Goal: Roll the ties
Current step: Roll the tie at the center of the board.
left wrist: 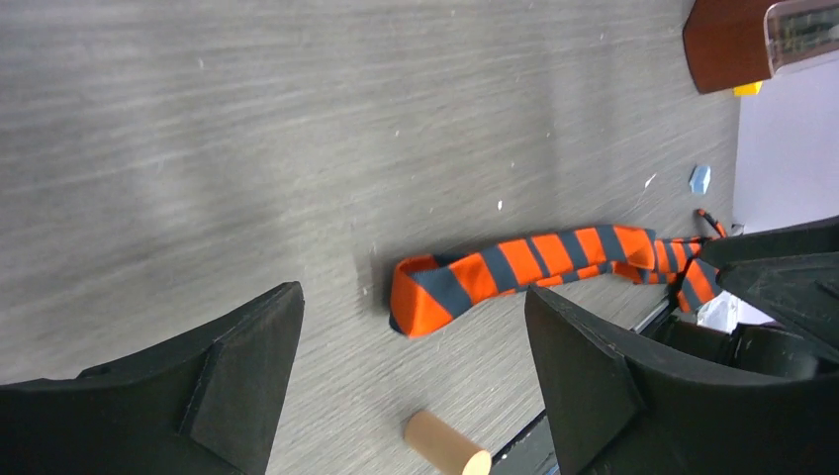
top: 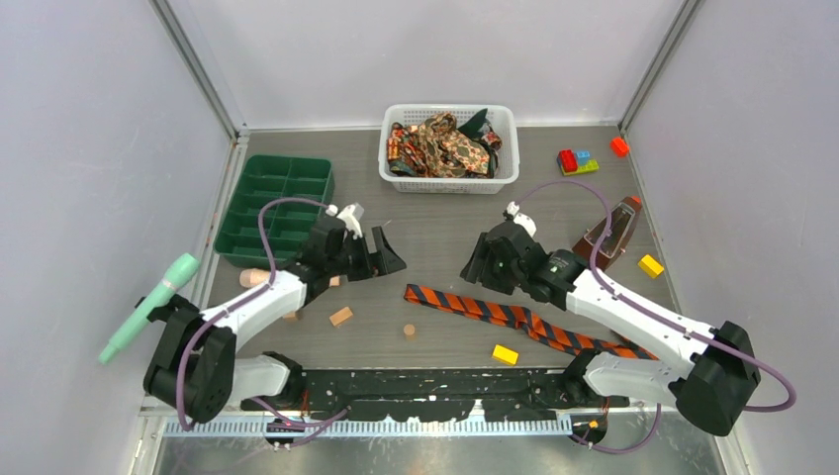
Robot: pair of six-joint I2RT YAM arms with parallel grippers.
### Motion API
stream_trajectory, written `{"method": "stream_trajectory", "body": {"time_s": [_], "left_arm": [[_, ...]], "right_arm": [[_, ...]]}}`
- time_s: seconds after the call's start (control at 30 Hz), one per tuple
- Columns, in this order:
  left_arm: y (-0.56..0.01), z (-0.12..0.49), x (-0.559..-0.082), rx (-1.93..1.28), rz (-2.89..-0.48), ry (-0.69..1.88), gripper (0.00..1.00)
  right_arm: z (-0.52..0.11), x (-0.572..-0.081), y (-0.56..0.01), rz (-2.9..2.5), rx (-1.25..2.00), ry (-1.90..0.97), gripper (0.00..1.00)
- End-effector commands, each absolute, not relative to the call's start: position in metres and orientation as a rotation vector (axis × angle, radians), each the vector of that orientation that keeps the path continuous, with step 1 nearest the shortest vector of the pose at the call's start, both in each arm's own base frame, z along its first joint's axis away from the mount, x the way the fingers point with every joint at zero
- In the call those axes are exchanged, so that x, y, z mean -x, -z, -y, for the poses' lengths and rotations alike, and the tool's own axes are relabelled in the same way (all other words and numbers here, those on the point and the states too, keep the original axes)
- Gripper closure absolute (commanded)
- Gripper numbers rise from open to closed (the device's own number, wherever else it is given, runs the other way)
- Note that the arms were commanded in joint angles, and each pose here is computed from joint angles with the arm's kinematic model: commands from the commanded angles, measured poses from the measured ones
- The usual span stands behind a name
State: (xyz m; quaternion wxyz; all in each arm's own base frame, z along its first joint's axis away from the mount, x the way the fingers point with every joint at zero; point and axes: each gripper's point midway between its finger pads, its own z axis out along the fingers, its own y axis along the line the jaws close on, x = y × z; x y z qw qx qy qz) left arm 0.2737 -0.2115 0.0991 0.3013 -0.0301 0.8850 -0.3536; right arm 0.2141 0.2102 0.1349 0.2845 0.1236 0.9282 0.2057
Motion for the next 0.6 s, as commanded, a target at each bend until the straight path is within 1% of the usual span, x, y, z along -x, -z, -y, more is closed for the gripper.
{"method": "stream_trajectory", "body": {"time_s": [0.0, 0.03, 0.07, 0.1, 0.23, 0.37, 0.5, 0.57], "left_arm": [[-0.099, 0.212, -0.264, 0.074, -2.293, 0.946, 0.15], [-0.096, 0.212, -0.261, 0.077, -2.296, 0.948, 0.15], [-0.092, 0.214, -0.258, 0.078, -2.298, 0.955, 0.15], [-0.09, 0.216, -0.256, 0.081, -2.295, 0.967, 0.15], [-0.079, 0.227, -0.249, 0.08, -2.307, 1.007, 0.17], [-0.069, 0.237, -0.244, 0.092, -2.314, 1.058, 0.19], [-0.063, 0.243, -0.244, 0.08, -2.319, 1.077, 0.25], [-0.059, 0.246, -0.244, 0.066, -2.328, 1.082, 0.27]], "right_arm": [[-0.259, -0.226, -0.157, -2.355, -0.272, -0.84, 0.5], [-0.26, -0.226, -0.152, -2.356, -0.278, -0.833, 0.56], [-0.265, -0.226, -0.15, -2.352, -0.273, -0.84, 0.58], [-0.266, -0.226, -0.146, -2.355, -0.28, -0.838, 0.62], [-0.281, -0.225, -0.131, -2.381, -0.27, -0.857, 0.7], [-0.289, -0.221, -0.122, -2.413, -0.245, -0.847, 0.72], [-0.287, -0.219, -0.117, -2.423, -0.253, -0.822, 0.72], [-0.285, -0.219, -0.116, -2.426, -0.262, -0.804, 0.73]]}}
